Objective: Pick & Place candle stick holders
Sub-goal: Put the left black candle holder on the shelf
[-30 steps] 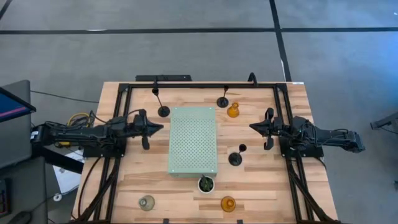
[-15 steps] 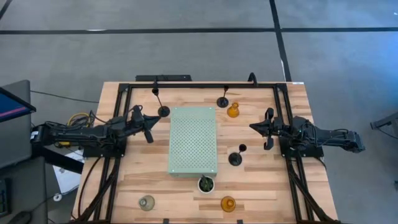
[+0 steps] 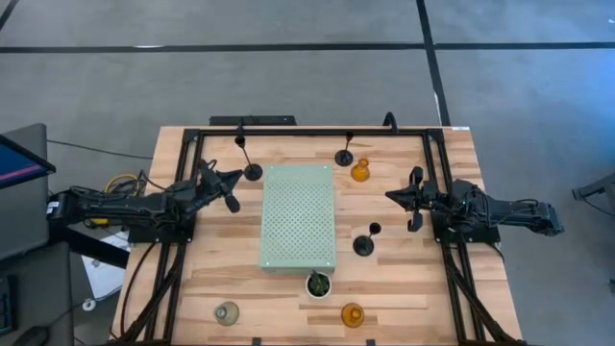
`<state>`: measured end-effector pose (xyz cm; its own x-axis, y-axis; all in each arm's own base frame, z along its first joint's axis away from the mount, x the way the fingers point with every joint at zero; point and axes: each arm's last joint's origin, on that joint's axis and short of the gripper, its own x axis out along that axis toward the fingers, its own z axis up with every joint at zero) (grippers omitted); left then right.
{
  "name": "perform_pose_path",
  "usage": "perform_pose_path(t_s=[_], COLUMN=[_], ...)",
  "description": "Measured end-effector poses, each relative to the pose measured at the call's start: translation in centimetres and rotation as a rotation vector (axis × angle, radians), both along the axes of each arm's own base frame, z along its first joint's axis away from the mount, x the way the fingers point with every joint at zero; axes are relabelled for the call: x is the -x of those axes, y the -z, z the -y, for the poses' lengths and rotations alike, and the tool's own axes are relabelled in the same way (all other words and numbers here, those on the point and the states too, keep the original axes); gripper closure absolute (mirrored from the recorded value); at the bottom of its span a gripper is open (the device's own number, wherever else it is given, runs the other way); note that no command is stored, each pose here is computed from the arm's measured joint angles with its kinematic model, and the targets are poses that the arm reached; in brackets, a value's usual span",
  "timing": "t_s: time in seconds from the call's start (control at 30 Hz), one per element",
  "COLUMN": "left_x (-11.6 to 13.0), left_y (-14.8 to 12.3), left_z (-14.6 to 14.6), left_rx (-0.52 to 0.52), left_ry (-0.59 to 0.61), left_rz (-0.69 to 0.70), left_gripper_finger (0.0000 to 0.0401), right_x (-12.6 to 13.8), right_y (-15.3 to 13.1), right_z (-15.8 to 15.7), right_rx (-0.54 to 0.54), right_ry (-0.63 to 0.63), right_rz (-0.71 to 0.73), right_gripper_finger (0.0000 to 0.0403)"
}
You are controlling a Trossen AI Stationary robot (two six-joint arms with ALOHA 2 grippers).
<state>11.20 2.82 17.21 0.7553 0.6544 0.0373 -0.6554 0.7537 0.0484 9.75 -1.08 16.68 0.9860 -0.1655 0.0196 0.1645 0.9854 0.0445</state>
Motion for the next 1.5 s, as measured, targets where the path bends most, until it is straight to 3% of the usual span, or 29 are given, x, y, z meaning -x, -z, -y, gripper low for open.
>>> perform_pose_path(t_s=[0.43, 0.6, 0.73, 1.03, 1.5], left_x=[-0.6, -0.6, -0.6, -1.2, -1.8], left_y=[0.3, 0.1, 0.1, 0.0, 0.3], left_z=[-0.8, -1.8, -2.6, -3.4, -4.7], left_rx=[0.005, 0.002, 0.000, -0.022, -0.034], left_ry=[-0.110, -0.192, -0.229, -0.100, -0.161], left_rz=[-0.018, 0.008, 0.024, 0.050, 0.077], left_gripper_finger=[0.0229, 0.0198, 0.0191, 0.0190, 0.0200], right_x=[0.0, 0.0, 0.0, 0.0, 0.0], right_y=[0.0, 0.0, 0.0, 0.0, 0.0], right_z=[0.0, 0.0, 0.0, 0.0, 0.1], right_rx=[0.000, 0.000, 0.001, 0.001, 0.001], right_ry=[0.000, 0.000, 0.000, 0.000, 0.031], right_rz=[0.000, 0.000, 0.002, 0.002, 0.004], right_gripper_finger=[0.0403, 0.0403, 0.0403, 0.0403, 0.0403])
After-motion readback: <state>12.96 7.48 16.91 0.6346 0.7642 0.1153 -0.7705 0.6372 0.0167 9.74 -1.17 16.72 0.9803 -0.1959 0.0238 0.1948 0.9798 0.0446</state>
